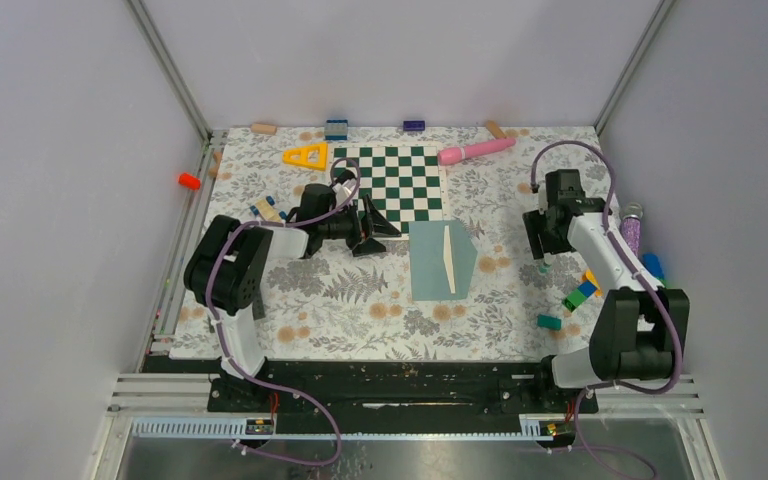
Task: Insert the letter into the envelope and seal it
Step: Pick up the solid glue from the center of the board.
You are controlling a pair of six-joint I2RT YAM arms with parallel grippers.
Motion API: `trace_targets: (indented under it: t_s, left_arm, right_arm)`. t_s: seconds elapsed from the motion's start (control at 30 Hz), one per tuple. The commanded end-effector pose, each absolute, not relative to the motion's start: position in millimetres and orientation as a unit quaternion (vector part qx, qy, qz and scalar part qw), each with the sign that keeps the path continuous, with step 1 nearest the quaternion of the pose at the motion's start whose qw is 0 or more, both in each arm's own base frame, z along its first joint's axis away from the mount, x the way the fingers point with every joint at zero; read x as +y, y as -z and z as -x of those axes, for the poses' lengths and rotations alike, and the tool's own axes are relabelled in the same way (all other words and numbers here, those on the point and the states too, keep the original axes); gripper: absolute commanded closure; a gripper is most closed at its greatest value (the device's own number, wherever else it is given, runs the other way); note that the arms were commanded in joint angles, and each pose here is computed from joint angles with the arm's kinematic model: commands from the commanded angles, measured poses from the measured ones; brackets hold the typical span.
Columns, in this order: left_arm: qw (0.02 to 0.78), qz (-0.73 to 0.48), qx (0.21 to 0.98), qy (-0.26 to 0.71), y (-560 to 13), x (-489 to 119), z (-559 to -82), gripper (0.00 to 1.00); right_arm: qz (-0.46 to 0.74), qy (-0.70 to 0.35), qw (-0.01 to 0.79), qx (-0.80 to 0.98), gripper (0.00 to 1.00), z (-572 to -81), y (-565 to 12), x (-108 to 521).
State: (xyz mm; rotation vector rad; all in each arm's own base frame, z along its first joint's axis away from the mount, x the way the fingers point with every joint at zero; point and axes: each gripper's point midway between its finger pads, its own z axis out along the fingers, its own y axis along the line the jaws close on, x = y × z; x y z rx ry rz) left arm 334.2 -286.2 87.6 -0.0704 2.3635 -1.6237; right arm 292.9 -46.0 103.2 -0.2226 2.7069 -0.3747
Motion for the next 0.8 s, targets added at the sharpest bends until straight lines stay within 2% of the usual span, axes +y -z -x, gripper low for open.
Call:
trace_targets:
  t_s: [0.0, 0.33, 0.5, 0.67, 0.77]
  left_arm:
    - [0.179, -0.002, 0.802, 0.57, -116.0, -289.1, -345.1, 0.01]
    - [0.177, -0.001, 0.802, 0.57, -113.2, -289.9, -345.4, 0.01]
    - [0.177, 0.0, 0.803, 0.569, -112.1, -290.4, -345.7, 0.01]
    - [0.176, 0.0, 0.804, 0.569, -110.6, -290.9, -345.5, 0.01]
    - [0.175, -0.003, 0.802, 0.572, -112.8, -292.0, -345.5, 0.01]
  right_arm:
    - [0.083, 0.107, 0.161, 0.978, 0.29, -287.3, -82.1, -45.9]
    - [0.089, 0.076, 0.101, 0.988, 0.44, -281.0, -46.6, -39.7]
    - [0.09, 0.064, 0.093, 0.99, 0.64, -280.1, -41.0, -35.9]
    - [0.091, 0.048, 0.086, 0.991, 0.9, -276.3, -43.9, -30.7]
    - [0.093, 0.023, 0.103, 0.99, 0.94, -278.1, -57.4, -21.2]
